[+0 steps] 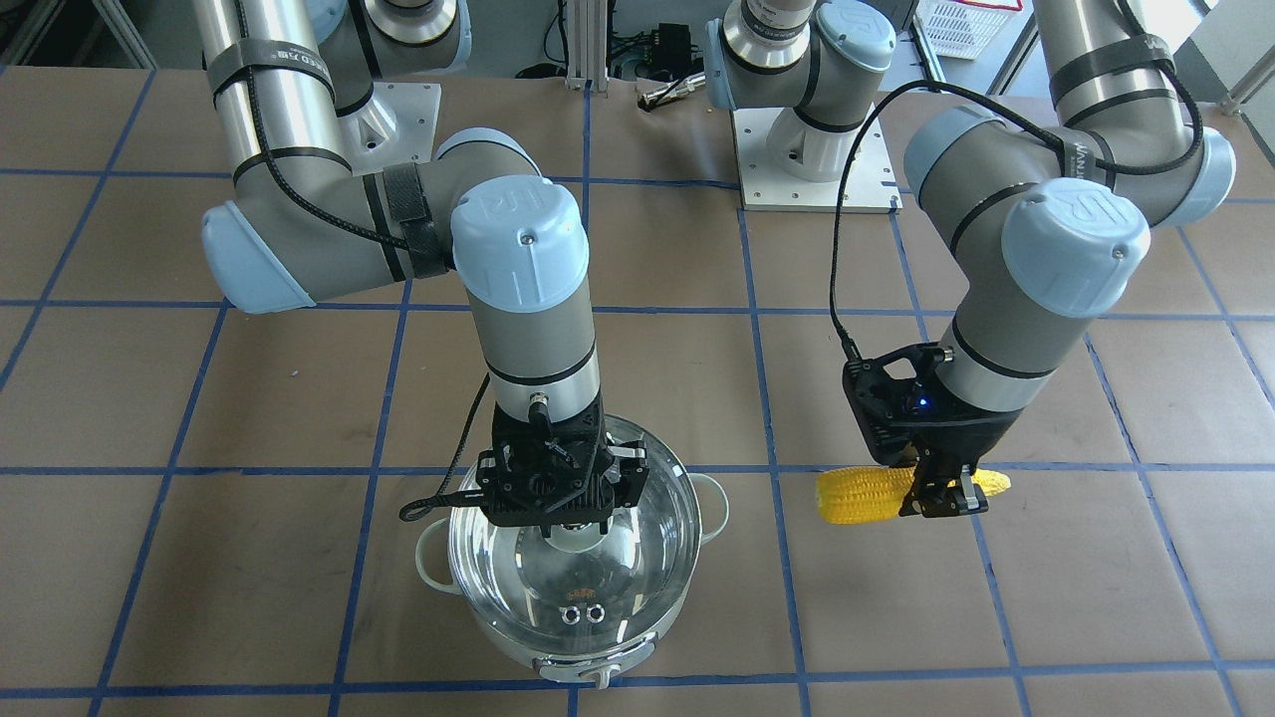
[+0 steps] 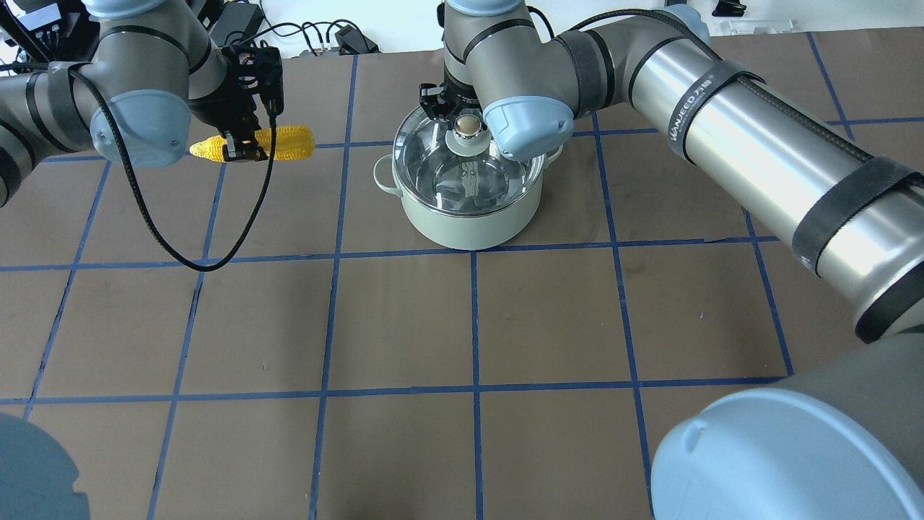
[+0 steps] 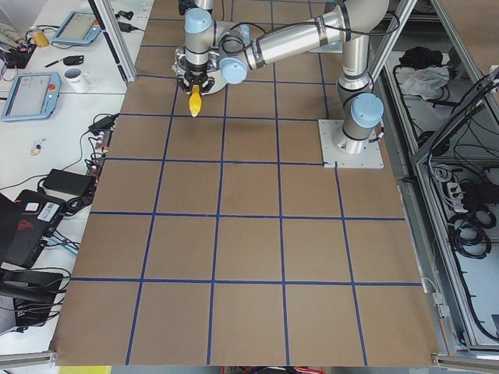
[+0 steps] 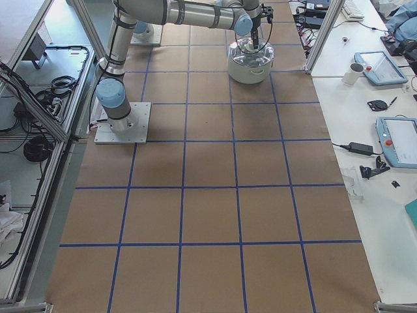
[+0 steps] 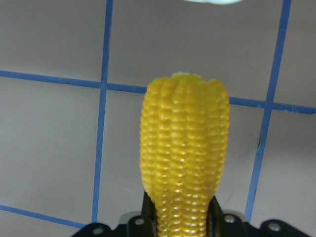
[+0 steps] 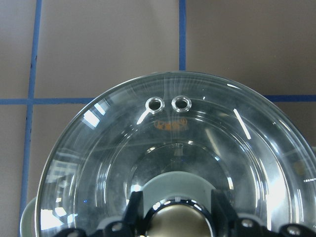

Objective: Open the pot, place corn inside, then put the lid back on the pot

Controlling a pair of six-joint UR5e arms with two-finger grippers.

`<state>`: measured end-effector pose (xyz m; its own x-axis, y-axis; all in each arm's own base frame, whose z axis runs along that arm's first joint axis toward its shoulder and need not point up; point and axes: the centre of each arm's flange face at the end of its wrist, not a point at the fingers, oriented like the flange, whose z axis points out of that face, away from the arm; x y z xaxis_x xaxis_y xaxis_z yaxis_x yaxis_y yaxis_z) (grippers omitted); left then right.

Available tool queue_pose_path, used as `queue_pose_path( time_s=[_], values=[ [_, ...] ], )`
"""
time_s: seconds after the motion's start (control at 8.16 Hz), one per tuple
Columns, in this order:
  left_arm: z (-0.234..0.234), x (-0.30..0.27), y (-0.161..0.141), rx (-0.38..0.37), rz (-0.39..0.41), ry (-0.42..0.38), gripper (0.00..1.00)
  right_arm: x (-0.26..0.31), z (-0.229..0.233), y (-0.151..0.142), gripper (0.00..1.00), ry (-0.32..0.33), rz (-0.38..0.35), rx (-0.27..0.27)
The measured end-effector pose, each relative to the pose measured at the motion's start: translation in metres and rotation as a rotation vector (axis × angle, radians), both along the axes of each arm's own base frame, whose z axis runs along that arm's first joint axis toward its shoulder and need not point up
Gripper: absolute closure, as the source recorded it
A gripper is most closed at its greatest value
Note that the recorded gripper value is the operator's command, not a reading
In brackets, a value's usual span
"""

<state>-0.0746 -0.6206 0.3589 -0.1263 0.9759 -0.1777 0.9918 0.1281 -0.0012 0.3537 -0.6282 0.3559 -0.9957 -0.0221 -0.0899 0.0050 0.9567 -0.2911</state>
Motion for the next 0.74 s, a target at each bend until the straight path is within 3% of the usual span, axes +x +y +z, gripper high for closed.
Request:
queue_pose_path(
  time_s=[0.37,0.74],
  values=[
    [0.02,-0.041,0.011,-0.045,0.002,0.016,1.0,-0.01,0.058,0.019,0.63,0.007,0.034,-0.03],
    [0.035,-0.095,0.016,-0.16,0.008,0.04,1.0,-0.084,0.129,0.056,0.63,0.058,0.045,0.049]
  ],
)
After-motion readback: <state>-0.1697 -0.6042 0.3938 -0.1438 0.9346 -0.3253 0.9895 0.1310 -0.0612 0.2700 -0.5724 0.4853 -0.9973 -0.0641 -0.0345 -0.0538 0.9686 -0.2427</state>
